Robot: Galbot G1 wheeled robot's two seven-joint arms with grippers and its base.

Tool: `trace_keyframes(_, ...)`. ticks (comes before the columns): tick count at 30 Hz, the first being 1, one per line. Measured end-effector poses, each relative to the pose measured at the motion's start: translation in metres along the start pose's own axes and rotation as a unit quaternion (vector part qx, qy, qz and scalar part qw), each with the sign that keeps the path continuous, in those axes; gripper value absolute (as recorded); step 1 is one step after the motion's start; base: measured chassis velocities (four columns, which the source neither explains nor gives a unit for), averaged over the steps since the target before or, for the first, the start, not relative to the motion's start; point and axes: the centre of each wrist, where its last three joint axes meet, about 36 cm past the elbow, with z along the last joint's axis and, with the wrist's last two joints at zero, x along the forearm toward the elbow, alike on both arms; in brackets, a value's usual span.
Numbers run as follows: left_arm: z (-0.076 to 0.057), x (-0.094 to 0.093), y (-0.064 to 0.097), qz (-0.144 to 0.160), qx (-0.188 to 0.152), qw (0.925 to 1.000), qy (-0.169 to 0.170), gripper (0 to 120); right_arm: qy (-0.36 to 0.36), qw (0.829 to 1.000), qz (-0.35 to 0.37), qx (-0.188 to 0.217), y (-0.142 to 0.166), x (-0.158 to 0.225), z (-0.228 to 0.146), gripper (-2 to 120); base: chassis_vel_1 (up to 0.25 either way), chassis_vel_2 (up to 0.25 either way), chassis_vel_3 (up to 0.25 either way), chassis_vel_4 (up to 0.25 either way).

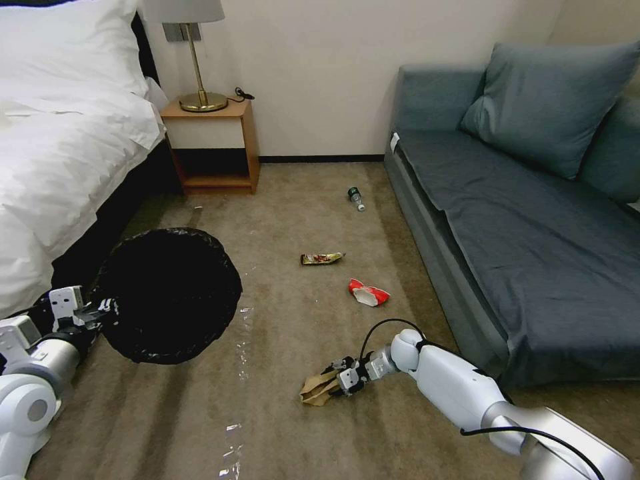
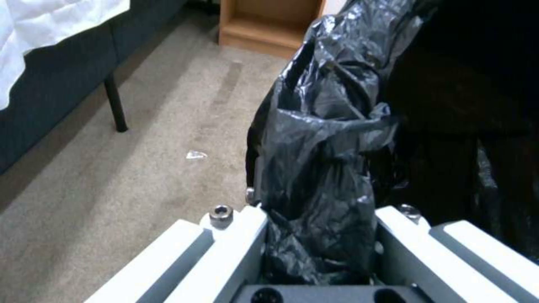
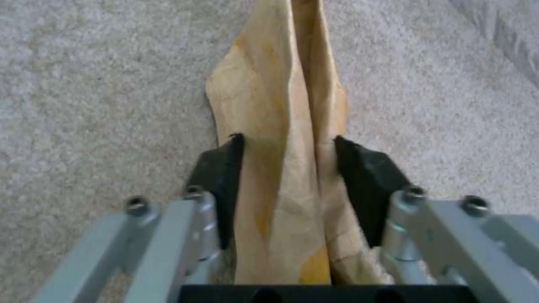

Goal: Pick up the trash bin, then pick up the garbage on the floor and place it into the trash bin.

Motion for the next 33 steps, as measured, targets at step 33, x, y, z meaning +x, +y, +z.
trace_keyframes(33,0.010,-0.007,0.005,-0.015,0.009,0.9998,0.011,0,-0.140,0.848,0.460,-0.223,0.018,0.303,0.005,0,0.000,0.000,0.000,0.000)
